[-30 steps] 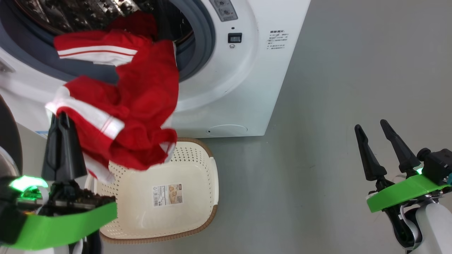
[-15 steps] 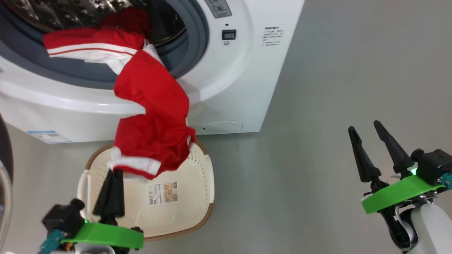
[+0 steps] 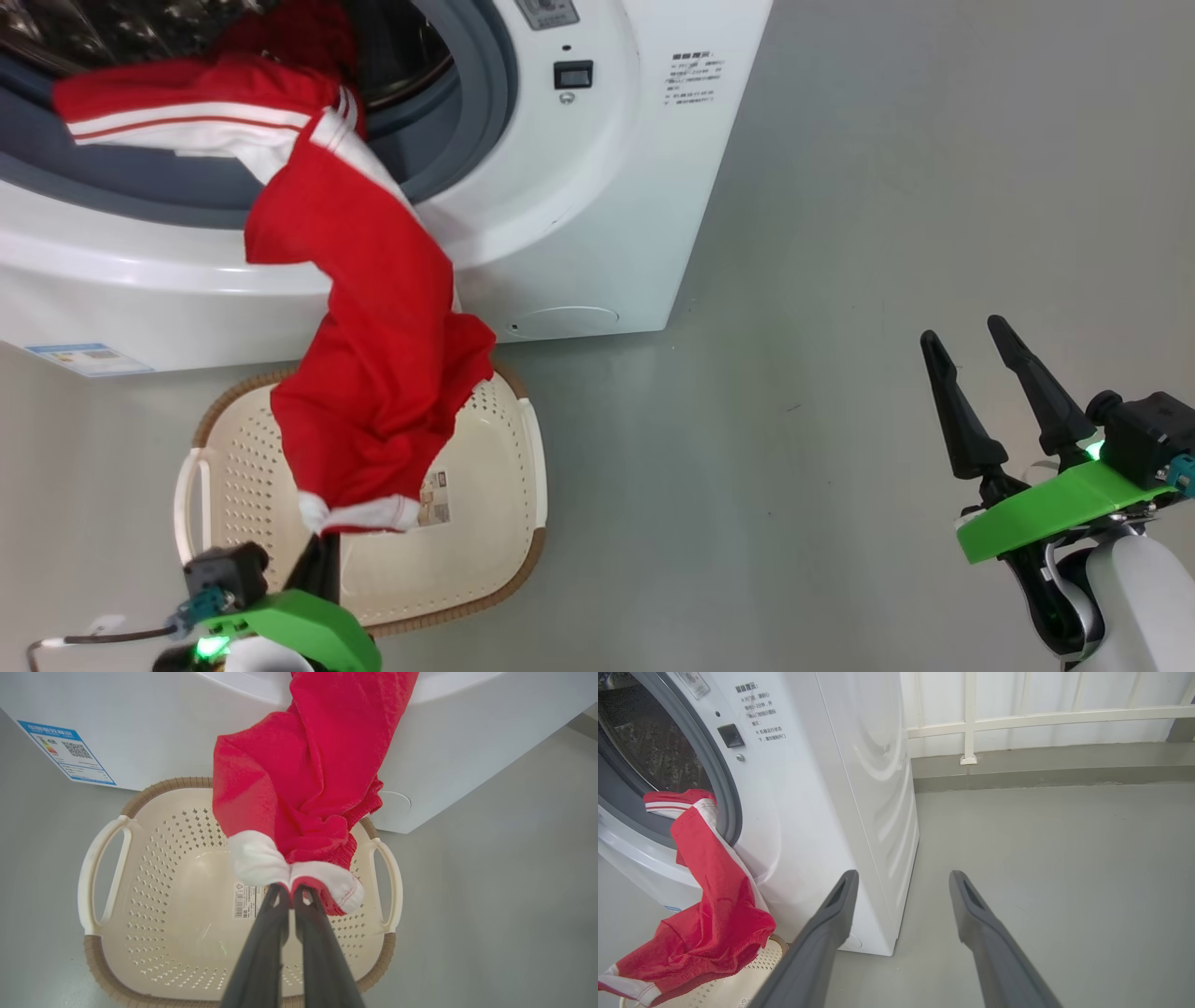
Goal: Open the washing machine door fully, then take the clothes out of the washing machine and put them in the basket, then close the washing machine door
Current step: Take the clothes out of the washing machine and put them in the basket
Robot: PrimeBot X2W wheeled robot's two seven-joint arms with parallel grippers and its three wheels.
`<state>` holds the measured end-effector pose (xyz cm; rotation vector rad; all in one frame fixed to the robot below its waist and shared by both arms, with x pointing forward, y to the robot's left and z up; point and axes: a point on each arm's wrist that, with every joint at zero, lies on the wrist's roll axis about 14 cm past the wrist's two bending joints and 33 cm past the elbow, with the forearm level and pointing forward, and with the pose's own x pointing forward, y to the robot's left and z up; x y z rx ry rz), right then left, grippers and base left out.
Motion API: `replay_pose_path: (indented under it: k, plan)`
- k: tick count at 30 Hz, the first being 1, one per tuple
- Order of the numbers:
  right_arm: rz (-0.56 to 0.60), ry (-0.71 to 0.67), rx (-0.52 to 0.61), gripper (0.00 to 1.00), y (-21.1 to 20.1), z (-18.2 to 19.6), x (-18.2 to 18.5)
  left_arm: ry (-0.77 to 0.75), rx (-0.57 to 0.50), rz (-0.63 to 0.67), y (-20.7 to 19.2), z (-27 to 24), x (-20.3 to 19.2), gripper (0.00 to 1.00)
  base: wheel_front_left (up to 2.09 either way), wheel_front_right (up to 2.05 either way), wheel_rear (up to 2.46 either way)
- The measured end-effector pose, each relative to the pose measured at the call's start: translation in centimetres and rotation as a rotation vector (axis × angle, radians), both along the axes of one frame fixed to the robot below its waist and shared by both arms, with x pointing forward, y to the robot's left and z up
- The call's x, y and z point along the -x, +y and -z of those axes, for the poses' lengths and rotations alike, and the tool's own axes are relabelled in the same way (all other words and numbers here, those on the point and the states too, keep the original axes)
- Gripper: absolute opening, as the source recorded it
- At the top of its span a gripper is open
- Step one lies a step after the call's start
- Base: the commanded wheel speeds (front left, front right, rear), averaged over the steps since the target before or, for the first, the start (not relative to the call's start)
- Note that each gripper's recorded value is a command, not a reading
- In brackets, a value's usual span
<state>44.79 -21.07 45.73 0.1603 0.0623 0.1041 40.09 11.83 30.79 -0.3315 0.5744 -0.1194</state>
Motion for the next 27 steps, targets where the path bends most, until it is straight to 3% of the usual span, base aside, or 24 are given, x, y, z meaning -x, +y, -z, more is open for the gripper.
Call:
replay_pose_path:
  k: [8, 27]
  plan:
    - [0.0, 0.01, 0.004, 1.0, -0.1, 0.5, -0.2, 0.197, -0.039, 0.08, -1.3, 4.2, 3.3, 0.0, 0.0, 0.0, 0.0]
    - [-0.008, 0.045, 0.009, 1.0, 0.0, 2.4, -1.6, 0.226, -0.063, 0.138, -2.0, 5.6, -0.6, 0.0, 0.0, 0.0, 0.0]
